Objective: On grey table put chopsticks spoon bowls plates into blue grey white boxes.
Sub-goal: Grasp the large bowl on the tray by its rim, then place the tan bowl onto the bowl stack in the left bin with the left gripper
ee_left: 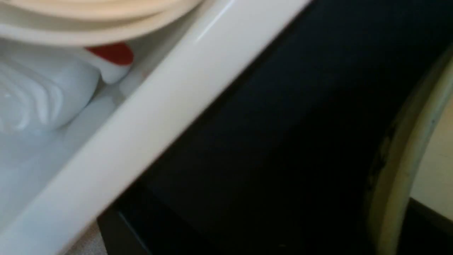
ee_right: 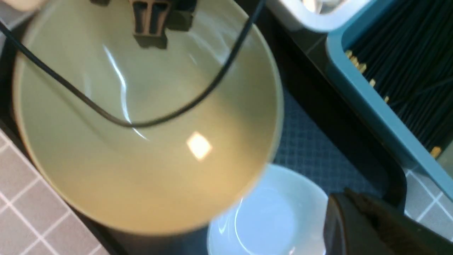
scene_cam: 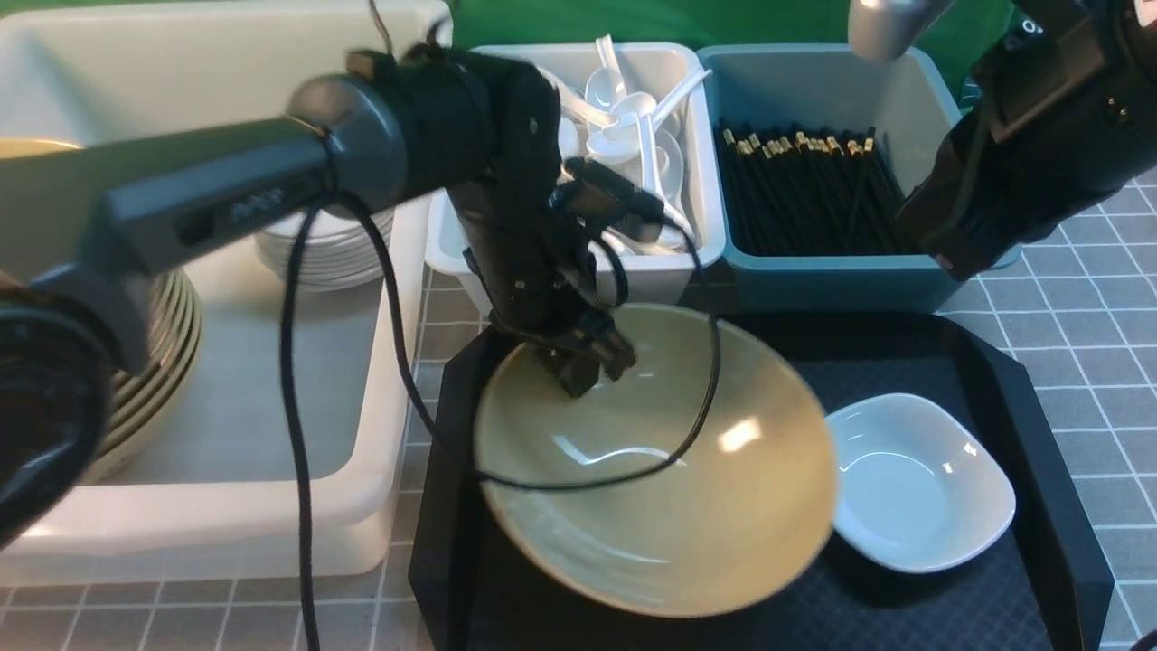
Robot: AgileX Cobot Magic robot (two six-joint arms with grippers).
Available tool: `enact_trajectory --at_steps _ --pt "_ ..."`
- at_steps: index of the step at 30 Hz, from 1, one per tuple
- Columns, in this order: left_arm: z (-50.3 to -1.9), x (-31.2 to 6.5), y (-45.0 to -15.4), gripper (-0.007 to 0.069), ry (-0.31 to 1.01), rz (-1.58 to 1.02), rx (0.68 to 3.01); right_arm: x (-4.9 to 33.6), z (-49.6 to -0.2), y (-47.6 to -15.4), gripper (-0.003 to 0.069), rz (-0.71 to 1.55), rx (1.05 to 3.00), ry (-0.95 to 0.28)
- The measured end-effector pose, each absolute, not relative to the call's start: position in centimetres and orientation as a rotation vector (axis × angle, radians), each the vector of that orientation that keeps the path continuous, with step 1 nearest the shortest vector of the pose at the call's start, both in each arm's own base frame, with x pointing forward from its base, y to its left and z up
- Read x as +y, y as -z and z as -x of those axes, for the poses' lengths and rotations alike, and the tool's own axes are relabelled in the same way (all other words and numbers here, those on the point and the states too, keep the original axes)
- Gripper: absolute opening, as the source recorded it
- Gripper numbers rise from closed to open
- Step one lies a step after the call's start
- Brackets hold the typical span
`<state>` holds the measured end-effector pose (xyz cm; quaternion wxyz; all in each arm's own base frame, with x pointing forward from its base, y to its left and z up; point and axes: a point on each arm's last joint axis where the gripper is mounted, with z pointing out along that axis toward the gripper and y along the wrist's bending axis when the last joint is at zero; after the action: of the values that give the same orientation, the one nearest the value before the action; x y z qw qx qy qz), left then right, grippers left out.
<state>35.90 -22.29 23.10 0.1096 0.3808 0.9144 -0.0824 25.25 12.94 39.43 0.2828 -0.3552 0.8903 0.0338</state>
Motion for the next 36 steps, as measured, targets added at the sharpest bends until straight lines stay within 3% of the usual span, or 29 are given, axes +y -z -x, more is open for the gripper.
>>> enact_trajectory --at_steps 4,7,12,15,19,20,23,28,36 --pt "-35.2 -21.7 -26.3 0.0009 0.255 -1.094 2.635 13.3 -25.4 -39.6 0.0042 0.943 2.351 -0.133" --pt "-34.7 -19.6 -29.9 0.0006 0.250 -1.027 2.575 14.1 -25.0 -39.8 0.0043 0.982 2.323 -0.178" --pt "-31.9 -12.0 -39.0 0.0006 0.346 -0.722 2.442 18.0 -22.8 -41.6 0.0043 1.177 2.130 -0.254" --pt "-30.1 -8.2 -42.0 0.0005 0.356 -0.572 2.382 19.4 -21.9 -42.3 0.0043 1.238 2.032 -0.277" --pt "-25.2 0.6 -44.8 0.0005 0.257 -0.166 2.310 21.5 -20.6 -43.2 0.0043 1.315 1.868 -0.307" --pt "-25.0 1.0 -44.6 0.0005 0.253 -0.143 2.314 21.6 -20.6 -43.2 0.0043 1.320 1.858 -0.306" --pt "-21.8 6.8 -44.0 0.0005 0.174 0.212 2.260 21.8 -20.5 -43.3 0.0043 1.332 1.822 -0.302" --pt "-20.1 12.5 -41.5 0.0005 0.188 0.568 2.164 22.1 -20.8 -43.0 0.0043 1.348 1.820 -0.280" --pt "-23.3 16.8 -35.3 0.0023 0.163 0.675 2.267 22.0 -20.8 -42.8 0.0043 1.367 1.835 -0.273"
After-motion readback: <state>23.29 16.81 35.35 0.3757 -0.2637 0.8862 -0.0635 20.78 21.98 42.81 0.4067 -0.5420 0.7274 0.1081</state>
